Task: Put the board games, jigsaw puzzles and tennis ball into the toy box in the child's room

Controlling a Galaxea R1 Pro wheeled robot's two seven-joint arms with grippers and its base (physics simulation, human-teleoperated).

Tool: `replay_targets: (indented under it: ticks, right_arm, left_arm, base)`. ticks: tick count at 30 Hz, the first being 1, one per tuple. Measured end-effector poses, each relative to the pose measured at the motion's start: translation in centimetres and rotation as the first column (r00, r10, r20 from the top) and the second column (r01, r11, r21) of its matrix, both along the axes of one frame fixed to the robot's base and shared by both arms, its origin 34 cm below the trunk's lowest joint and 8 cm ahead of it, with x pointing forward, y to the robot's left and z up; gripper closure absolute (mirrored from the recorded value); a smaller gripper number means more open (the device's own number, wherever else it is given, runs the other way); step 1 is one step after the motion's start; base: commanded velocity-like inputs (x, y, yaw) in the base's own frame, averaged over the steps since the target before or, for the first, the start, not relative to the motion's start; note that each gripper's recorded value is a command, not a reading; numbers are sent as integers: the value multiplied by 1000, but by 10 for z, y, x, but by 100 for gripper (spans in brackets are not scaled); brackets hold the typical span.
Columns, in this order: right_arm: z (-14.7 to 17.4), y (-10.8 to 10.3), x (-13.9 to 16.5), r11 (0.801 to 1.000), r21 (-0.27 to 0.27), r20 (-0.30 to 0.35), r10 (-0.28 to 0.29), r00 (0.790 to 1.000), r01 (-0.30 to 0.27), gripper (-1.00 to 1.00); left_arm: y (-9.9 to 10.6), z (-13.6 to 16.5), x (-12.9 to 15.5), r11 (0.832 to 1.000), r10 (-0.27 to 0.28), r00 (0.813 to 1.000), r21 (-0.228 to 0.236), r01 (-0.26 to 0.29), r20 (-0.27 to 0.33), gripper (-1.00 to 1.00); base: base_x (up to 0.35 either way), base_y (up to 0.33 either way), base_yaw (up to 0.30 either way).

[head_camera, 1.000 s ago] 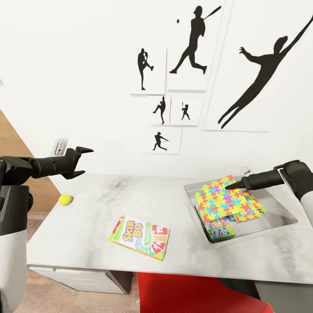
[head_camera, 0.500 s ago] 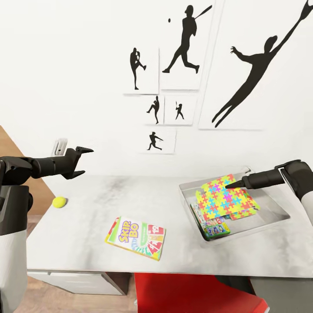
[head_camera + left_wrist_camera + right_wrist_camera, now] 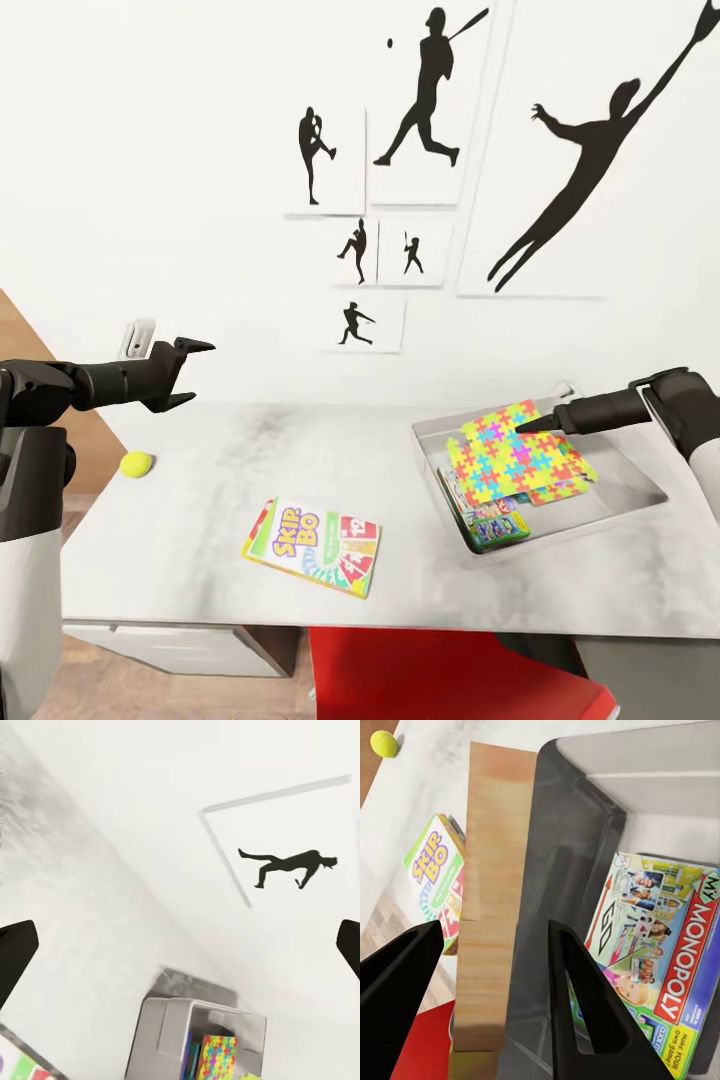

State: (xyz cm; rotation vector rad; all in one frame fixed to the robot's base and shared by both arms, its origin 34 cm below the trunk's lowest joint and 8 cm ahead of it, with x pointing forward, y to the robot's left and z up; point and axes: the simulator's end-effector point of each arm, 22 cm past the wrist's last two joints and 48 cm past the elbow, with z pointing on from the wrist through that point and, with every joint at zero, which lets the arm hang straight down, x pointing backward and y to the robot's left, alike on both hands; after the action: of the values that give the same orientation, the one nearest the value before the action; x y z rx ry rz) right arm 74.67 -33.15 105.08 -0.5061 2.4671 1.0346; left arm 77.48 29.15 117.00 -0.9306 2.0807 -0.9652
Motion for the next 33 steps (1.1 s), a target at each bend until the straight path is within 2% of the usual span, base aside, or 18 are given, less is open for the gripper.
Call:
replay_targets:
  ticks: [33]
  right_arm:
    - [-31, 0, 3, 1000, 3, -47, 0, 999, 0, 100]
  left_arm:
    - [0, -35, 7, 1000, 0, 999, 1, 1, -53, -100]
  base:
    - [0, 0, 0]
